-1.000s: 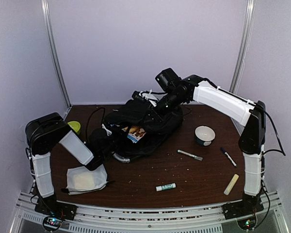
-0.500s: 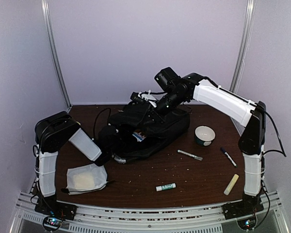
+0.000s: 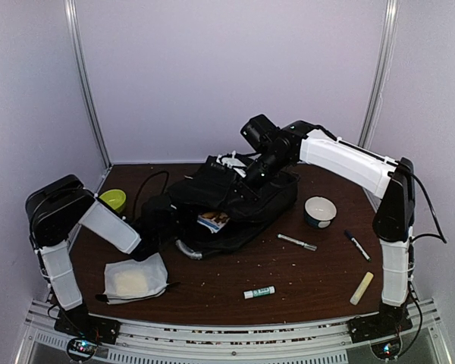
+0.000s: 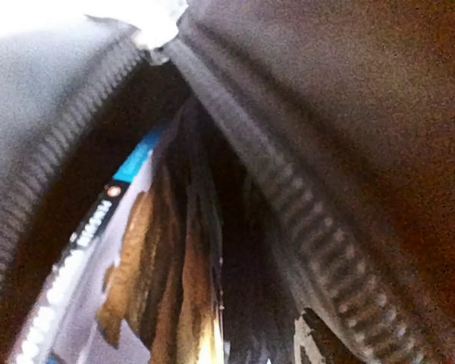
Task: Pack the student bag
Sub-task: Place the book in the largest pocket of the bag.
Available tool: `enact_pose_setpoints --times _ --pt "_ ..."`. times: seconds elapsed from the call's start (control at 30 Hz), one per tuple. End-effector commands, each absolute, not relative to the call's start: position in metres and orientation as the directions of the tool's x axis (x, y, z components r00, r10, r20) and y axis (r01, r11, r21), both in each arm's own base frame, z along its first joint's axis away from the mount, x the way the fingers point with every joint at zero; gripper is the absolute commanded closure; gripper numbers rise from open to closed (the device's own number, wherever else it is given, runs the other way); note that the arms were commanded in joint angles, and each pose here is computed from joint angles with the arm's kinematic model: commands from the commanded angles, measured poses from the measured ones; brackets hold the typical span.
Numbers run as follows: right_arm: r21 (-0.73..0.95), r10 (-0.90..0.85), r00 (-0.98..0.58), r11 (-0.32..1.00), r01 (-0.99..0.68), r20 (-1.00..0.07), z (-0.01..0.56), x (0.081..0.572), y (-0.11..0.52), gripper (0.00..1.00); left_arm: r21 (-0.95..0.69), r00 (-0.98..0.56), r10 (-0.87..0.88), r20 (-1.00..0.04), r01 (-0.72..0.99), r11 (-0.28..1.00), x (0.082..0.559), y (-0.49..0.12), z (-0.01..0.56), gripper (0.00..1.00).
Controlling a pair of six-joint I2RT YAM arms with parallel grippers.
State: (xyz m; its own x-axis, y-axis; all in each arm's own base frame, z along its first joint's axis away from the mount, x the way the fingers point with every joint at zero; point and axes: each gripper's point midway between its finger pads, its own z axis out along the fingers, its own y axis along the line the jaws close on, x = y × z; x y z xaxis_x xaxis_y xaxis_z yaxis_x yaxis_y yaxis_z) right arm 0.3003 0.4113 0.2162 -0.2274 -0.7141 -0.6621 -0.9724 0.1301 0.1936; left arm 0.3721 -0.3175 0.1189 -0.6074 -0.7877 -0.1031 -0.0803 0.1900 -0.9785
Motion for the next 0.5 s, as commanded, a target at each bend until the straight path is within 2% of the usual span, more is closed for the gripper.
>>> enact_pose_setpoints --times 0.0,0.17,0.23,0.47 --pt "0.112 -0.716 -0.214 0.187 -0.976 -0.665 0.217 0.324 0.394 1.00 -0.967 -0.648 -0.746 -0.154 -0.055 0.247 0.347 -0.304 0.125 0.43" --pt "0.094 -0.724 -0.224 0.215 -0.972 -0.653 0.211 0.335 0.386 1.00 -0.938 -0.673 -0.704 -0.227 -0.044 0.345 0.329 -0.292 0.115 0.41" --pt "0.103 -0.718 -0.223 0.208 -0.973 -0.659 0.213 0.334 0.387 1.00 -0.937 -0.666 -0.708 -0.235 -0.038 0.346 0.331 -0.292 0.115 0.41" --pt "0.115 -0.702 -0.226 0.203 -0.972 -0.675 0.221 0.333 0.394 1.00 -0.981 -0.621 -0.763 -0.181 0.056 0.187 0.369 -0.328 0.134 0.76"
